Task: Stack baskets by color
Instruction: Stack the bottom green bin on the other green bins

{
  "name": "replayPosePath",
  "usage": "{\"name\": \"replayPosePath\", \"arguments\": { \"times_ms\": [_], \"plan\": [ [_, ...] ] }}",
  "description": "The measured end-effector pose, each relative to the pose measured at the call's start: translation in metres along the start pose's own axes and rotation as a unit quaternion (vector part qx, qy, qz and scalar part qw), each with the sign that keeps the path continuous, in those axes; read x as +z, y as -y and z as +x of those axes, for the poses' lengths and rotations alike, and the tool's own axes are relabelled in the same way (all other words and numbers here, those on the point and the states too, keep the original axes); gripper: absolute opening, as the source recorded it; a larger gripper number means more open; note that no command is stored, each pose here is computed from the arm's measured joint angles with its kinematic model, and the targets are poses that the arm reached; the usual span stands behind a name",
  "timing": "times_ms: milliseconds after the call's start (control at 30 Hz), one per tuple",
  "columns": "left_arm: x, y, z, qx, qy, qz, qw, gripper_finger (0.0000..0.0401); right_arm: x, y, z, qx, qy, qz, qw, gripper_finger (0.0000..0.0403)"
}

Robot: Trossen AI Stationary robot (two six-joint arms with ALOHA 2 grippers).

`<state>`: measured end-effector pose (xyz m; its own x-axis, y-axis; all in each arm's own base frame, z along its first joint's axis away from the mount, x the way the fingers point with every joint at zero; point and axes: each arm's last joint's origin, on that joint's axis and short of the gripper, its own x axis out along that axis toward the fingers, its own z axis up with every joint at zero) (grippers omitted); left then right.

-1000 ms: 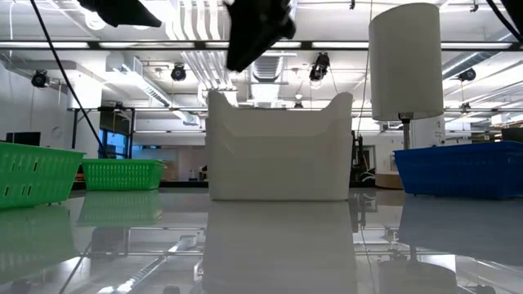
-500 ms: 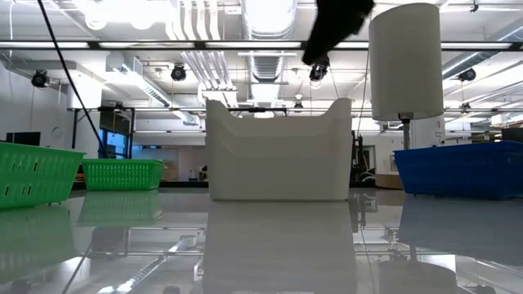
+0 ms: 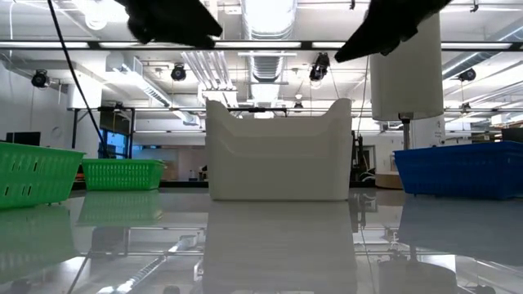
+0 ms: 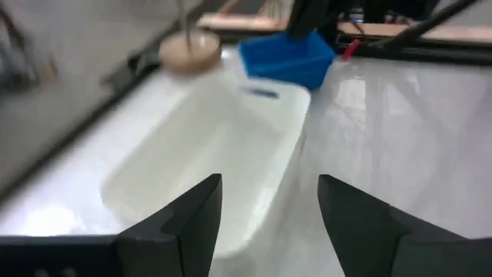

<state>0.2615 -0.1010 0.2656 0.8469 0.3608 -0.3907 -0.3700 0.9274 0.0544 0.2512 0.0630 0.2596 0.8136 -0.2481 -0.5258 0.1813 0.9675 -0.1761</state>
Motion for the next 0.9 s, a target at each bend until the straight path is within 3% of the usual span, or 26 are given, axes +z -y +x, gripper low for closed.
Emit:
{"name": "replayPosePath", "arguments": {
  "times_ms": [167, 333, 433, 533, 633, 800, 900],
  "plan": [
    [-0.002, 0.001, 0.000, 0.012, -0.085, -0.112, 0.990, 0.0174, -0.012, 0.010, -0.015, 0.004, 0.037, -0.004, 0.999, 0.0009],
    [0.001, 0.010, 0.003, 0.019, -0.217, -0.176, 0.960, 0.0125, -0.019, 0.017, -0.026, 0.006, 0.049, 0.000, 0.999, 0.0009],
    [-0.002, 0.015, 0.006, 0.069, -0.331, -0.212, 0.917, 0.0095, -0.022, 0.019, -0.029, 0.006, 0.053, -0.005, 0.999, 0.0009],
    [-0.014, 0.022, 0.010, 0.144, -0.440, -0.249, 0.851, 0.0071, -0.021, 0.020, -0.031, 0.007, 0.057, -0.017, 0.998, 0.0009],
    [-0.022, 0.036, 0.011, 0.147, -0.501, -0.279, 0.806, 0.0063, -0.016, 0.020, -0.033, 0.008, 0.065, -0.040, 0.997, 0.0009],
    [-0.024, 0.042, 0.003, 0.164, -0.514, -0.322, 0.778, 0.0080, -0.012, 0.021, -0.036, 0.005, 0.072, -0.090, 0.993, 0.0008],
    [-0.027, 0.041, -0.001, 0.185, -0.511, -0.333, 0.771, 0.0105, -0.010, 0.021, -0.036, 0.004, 0.075, -0.098, 0.992, 0.0008]
  ]
}}
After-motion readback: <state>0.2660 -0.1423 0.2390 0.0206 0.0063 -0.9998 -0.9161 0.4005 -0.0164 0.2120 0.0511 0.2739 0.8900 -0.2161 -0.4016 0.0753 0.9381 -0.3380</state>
